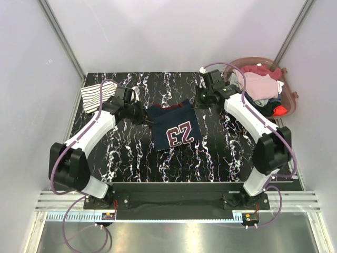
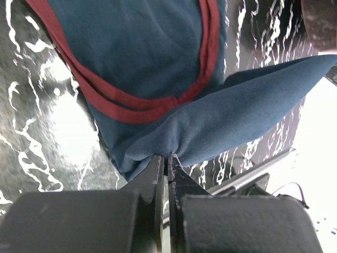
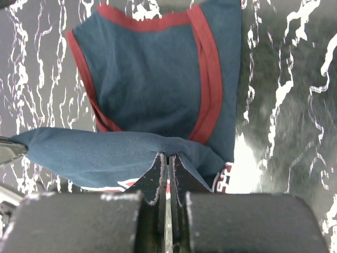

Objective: Fold and stack the tank tops

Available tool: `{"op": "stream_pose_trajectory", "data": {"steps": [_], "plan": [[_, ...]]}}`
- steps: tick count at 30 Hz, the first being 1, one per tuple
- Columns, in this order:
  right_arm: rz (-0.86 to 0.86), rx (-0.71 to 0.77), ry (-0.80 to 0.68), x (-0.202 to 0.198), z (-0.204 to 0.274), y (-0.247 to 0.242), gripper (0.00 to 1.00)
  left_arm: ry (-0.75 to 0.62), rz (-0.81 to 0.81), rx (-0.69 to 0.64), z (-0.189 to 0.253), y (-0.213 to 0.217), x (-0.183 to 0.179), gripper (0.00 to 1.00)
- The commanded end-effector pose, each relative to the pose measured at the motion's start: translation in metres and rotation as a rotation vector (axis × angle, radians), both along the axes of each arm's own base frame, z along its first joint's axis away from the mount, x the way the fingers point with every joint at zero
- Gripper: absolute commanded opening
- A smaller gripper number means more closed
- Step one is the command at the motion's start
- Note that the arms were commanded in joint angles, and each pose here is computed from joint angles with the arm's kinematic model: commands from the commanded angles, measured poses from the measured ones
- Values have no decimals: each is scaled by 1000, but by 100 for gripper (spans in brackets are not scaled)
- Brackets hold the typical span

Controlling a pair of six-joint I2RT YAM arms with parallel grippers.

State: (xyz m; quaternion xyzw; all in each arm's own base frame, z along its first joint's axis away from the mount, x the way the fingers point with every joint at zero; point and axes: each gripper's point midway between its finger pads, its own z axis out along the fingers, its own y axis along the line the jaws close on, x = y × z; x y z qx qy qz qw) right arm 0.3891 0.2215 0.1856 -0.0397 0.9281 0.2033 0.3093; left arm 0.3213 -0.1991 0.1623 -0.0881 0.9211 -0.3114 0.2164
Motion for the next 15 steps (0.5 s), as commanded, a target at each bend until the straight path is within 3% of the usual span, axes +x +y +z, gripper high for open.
{"op": "stream_pose_trajectory", "data": {"steps": [1, 15], "plan": [[13, 33, -90, 31, 22, 8, 0, -58, -22, -40, 13, -5, 25, 0], [23, 46, -130, 99, -9, 27, 0, -24, 99, -24, -16, 21, 81, 0]]}}
